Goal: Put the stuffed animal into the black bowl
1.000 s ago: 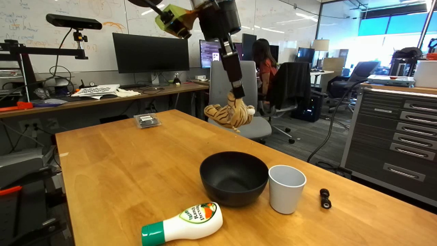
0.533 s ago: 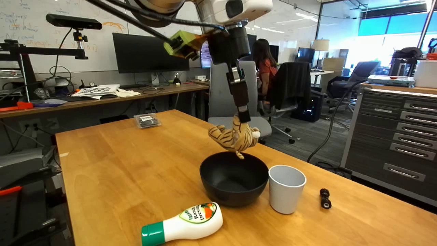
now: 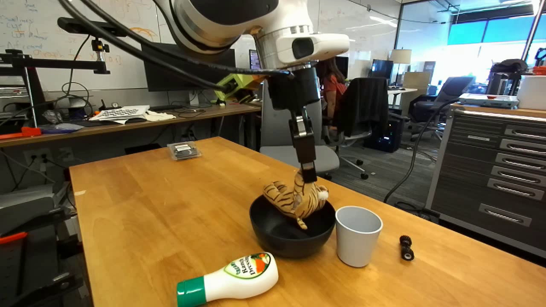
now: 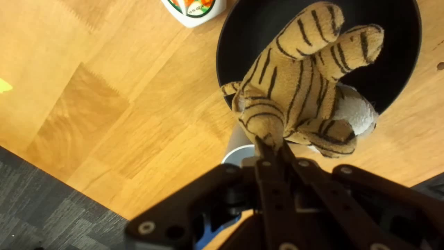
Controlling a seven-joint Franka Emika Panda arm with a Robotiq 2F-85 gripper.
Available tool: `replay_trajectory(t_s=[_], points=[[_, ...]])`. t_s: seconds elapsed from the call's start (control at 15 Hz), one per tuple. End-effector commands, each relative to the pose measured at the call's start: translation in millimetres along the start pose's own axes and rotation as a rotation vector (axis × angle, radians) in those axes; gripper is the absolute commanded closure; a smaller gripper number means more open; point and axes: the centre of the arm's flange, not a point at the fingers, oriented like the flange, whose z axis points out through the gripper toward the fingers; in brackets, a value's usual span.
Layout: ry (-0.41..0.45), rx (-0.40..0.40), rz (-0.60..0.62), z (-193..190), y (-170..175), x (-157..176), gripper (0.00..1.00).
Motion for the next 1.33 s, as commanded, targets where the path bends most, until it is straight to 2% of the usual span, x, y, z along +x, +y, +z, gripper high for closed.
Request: replay_trajectory(t_s=[0.0,0.4,0.67,1.0,1.13,1.27], points=[[0.010,-0.011,-0.014,11.2,-6.5,6.6,0.97],[-0.003,-0.025,-0.036,21.7,-11.7,-1.6,0.95],[0.003,-0.020,-0.042,18.7,-14.0,-1.8,0.53],[0.011,-0.010,-0.045,13.8,-17.3,-0.7,0.15],[0.010,-0.003,-0.052,10.1,-18.5,-2.7,0.00],[0.013,0.007,-0.062,3.0,-21.8,-6.1,0.00]])
